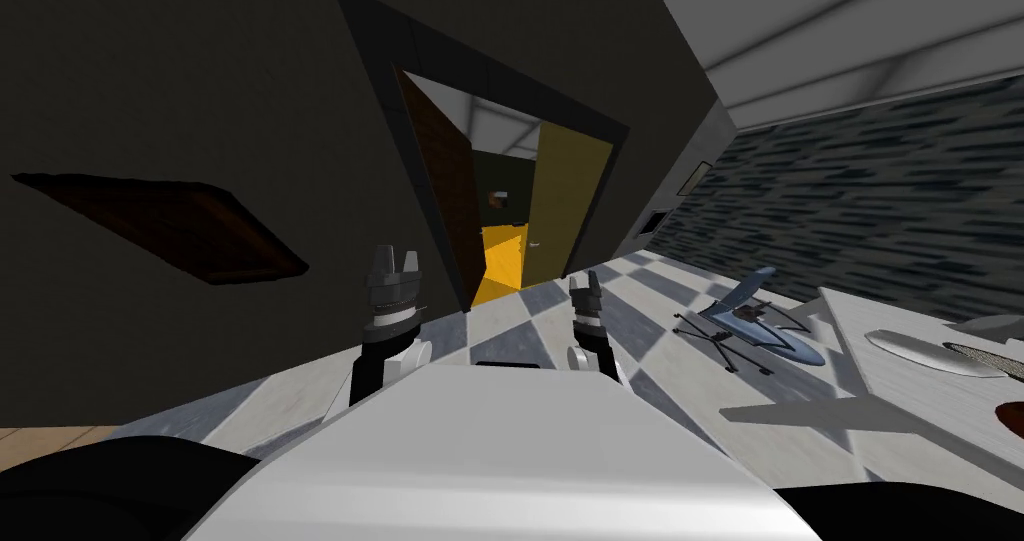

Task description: Push the door open

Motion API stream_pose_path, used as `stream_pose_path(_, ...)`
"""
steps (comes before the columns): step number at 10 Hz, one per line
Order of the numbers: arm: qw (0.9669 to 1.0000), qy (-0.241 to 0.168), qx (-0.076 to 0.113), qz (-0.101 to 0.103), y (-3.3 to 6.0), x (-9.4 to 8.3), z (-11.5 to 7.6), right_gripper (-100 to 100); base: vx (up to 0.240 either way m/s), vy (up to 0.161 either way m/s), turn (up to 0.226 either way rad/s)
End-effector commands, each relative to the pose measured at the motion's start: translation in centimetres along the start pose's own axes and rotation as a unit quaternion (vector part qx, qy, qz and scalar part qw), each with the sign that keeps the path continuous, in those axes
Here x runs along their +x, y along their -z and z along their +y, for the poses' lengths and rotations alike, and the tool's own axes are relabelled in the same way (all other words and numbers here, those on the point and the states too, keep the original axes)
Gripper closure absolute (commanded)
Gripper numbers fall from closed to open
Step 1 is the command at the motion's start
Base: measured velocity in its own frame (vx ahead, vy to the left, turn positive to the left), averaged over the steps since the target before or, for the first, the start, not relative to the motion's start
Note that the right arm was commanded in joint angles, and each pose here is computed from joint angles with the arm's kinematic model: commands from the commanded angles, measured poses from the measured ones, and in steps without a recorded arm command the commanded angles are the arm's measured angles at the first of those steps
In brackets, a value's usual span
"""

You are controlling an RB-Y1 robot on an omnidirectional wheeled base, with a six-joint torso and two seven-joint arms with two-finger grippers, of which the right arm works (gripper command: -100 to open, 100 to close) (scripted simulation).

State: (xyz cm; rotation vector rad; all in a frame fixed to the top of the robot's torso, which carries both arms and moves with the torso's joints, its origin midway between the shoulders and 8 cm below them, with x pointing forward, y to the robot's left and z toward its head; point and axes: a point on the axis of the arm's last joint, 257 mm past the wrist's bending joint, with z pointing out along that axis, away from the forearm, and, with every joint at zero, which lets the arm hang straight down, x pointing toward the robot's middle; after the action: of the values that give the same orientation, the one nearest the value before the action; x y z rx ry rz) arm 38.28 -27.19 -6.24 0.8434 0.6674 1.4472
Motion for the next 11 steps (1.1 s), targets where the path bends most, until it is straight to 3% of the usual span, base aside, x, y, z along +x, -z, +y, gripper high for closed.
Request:
stream_pose_path(1,1.0,0.002,0.008,0.001,0.25,-0.2,-1.1,-100,0.081,-0.047,0.119)
stream_pose_path(10,0.9984,0.011,0.055,0.004,1.21,-1.8,-7.5,-100,0.083,-0.061,0.107)
stream_pose_path(11,0.9984,0.011,0.055,0.004,1.21,-1.8,-7.5,-100,0.055,-0.057,0.042)
